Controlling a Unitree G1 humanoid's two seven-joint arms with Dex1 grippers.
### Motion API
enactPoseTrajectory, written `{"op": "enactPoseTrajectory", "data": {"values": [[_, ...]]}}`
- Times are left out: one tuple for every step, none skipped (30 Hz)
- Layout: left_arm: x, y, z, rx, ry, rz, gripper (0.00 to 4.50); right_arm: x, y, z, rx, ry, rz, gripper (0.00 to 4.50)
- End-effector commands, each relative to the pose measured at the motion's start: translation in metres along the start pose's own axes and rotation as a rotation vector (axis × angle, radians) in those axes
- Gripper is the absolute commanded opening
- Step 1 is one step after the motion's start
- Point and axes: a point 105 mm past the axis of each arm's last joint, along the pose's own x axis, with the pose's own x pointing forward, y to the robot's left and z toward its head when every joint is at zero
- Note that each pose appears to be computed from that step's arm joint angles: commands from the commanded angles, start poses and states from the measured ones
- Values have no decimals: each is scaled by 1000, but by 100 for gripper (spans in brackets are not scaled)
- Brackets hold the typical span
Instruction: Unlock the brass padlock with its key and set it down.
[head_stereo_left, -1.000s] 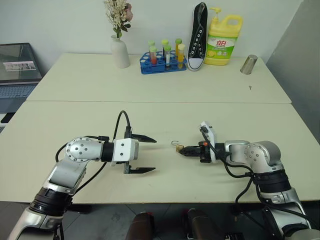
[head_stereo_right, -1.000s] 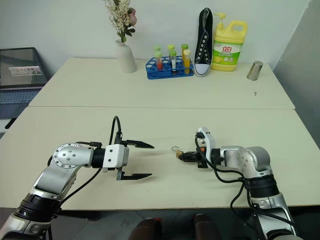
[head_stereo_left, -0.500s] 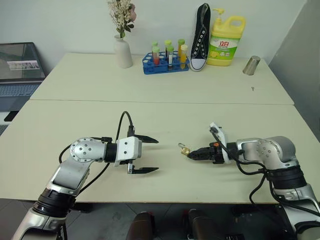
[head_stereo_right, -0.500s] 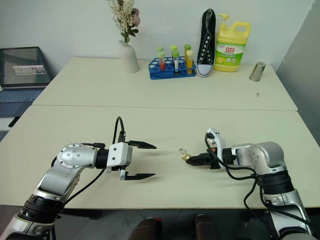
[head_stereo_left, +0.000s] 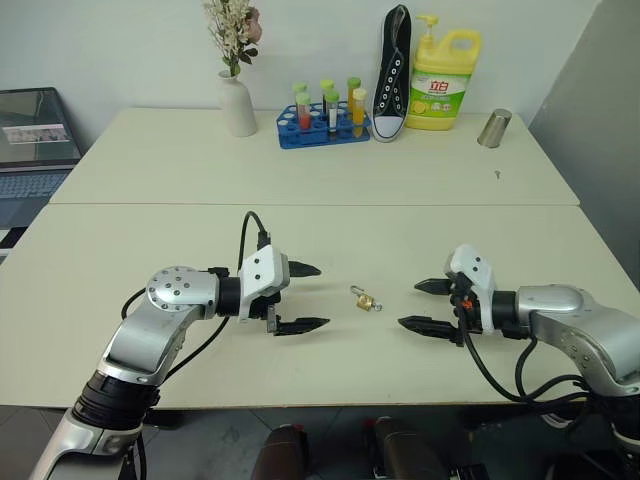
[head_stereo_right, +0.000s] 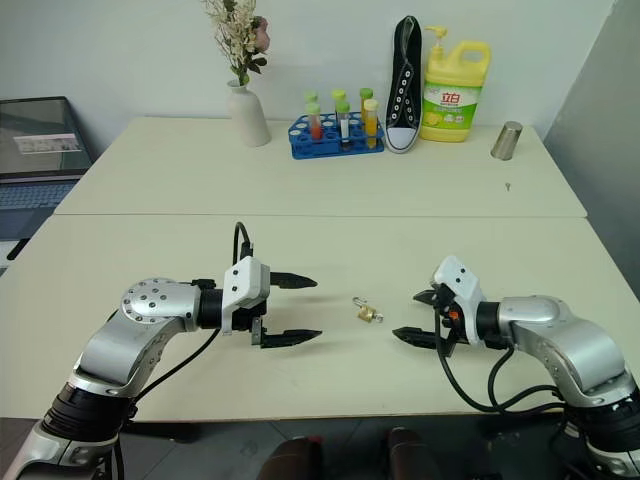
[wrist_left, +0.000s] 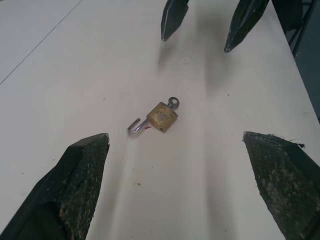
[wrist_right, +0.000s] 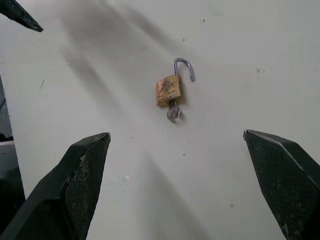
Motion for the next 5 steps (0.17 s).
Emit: {"op": "enactPoseTrajectory", "data": {"values": [[-5, 5, 12, 48, -16, -21, 450, -14, 2, 18, -124, -59, -12, 447], [-6, 5, 11, 53, -14, -32, 450, -15, 2, 19, -141, -60, -14, 447], [-6, 3, 11, 59, -15, -55, 450, -16, 3, 18, -155, -56, -13, 447], [-7, 0, 8, 67, 0, -82, 450, -16, 3, 16, -186, -41, -20, 447], [-8, -2, 6, 72, 11, -99, 450, -15, 3, 15, -207, -31, -24, 447]]}}
